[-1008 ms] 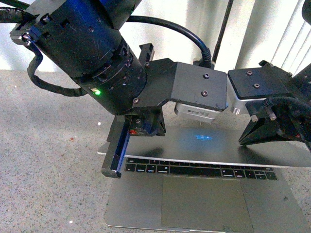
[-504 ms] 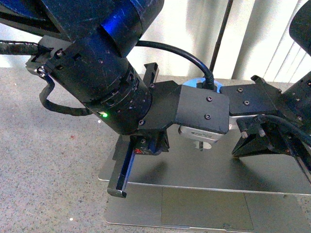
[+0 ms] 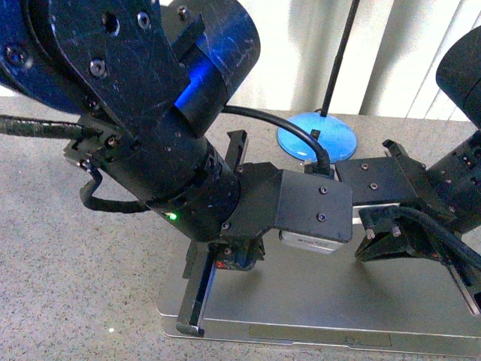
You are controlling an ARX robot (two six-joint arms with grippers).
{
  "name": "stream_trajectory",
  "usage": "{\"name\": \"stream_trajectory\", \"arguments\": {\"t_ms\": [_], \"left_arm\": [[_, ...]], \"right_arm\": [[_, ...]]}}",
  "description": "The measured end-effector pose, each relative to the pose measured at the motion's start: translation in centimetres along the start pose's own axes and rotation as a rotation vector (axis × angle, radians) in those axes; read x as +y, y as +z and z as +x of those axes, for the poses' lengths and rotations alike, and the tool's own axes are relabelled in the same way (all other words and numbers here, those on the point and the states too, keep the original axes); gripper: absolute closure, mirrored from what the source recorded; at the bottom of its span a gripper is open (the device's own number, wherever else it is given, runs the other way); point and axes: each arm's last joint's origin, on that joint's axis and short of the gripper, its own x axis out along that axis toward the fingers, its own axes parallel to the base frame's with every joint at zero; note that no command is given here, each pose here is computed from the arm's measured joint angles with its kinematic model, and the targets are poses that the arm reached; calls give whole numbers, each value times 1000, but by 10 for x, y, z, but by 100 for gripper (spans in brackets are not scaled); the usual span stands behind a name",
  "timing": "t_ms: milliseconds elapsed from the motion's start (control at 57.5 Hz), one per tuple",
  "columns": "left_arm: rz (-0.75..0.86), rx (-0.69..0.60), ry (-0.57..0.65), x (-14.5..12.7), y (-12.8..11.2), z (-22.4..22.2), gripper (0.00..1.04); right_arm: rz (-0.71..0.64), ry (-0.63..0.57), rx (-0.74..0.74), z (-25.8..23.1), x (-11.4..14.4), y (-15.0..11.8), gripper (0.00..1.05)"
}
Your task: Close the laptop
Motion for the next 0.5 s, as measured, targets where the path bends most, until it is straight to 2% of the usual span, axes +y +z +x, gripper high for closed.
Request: {"name": "stream_trajectory", "arguments": {"t_ms": [504], "left_arm": [[-5,-13,-53,-18,-3,23,101]], "right_arm": [[30,47,-1,19,11,-11,102]]}}
